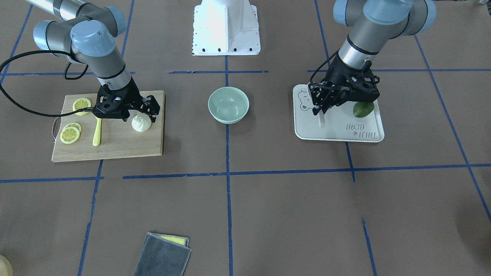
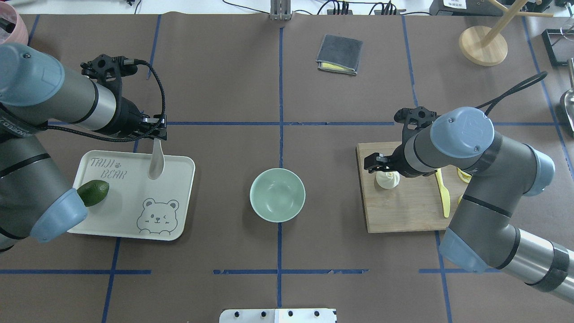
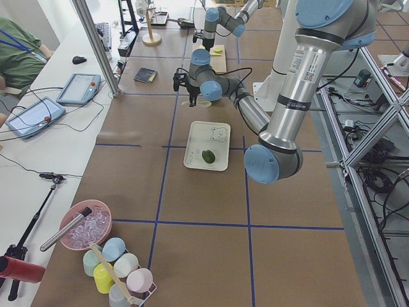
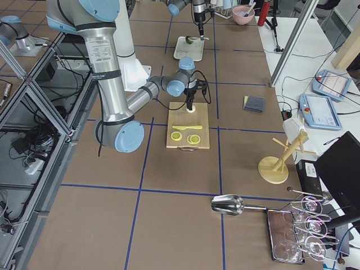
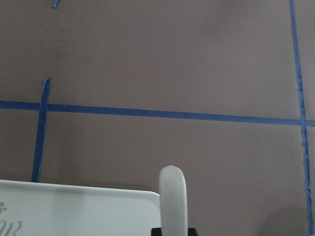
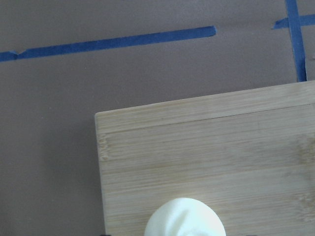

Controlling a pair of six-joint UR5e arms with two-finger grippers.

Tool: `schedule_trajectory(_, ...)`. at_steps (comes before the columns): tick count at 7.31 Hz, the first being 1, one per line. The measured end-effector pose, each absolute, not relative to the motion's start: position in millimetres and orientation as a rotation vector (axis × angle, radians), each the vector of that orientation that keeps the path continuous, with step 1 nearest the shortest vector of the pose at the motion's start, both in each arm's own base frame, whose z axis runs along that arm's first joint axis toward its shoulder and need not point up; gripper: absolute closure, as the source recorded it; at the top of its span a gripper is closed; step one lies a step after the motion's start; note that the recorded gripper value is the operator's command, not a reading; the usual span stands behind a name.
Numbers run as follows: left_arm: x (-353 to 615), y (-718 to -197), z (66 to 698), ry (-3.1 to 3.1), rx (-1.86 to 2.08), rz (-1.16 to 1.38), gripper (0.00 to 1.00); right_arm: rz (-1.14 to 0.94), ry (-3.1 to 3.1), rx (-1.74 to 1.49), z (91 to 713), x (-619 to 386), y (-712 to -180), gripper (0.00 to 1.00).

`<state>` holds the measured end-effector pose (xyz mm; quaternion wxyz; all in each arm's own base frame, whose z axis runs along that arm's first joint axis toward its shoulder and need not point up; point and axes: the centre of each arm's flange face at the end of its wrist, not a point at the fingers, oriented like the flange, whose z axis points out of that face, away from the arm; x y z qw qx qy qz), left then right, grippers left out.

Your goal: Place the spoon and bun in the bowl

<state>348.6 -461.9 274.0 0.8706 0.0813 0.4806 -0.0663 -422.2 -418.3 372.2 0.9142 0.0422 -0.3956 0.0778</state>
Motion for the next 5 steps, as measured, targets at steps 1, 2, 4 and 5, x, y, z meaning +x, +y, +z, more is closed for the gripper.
schedule_trajectory(1,351,-463,270,1.011,0.169,-0.143,1.0,0.161,-0.805,0.083,377,-424,-420,0.09)
schedule_trajectory(2,352,-464,268,1.013,0.168,-0.144,1.0,0.162,-0.796,0.079,382,-427,-421,0.11)
schedule_trajectory(4,356,-467,267,1.013,0.166,-0.145,1.0,0.161,-0.785,0.072,388,-429,-421,0.22)
schedule_trajectory(5,358,-469,267,1.011,0.165,-0.145,1.0,0.159,-0.784,0.071,389,-431,-420,0.33)
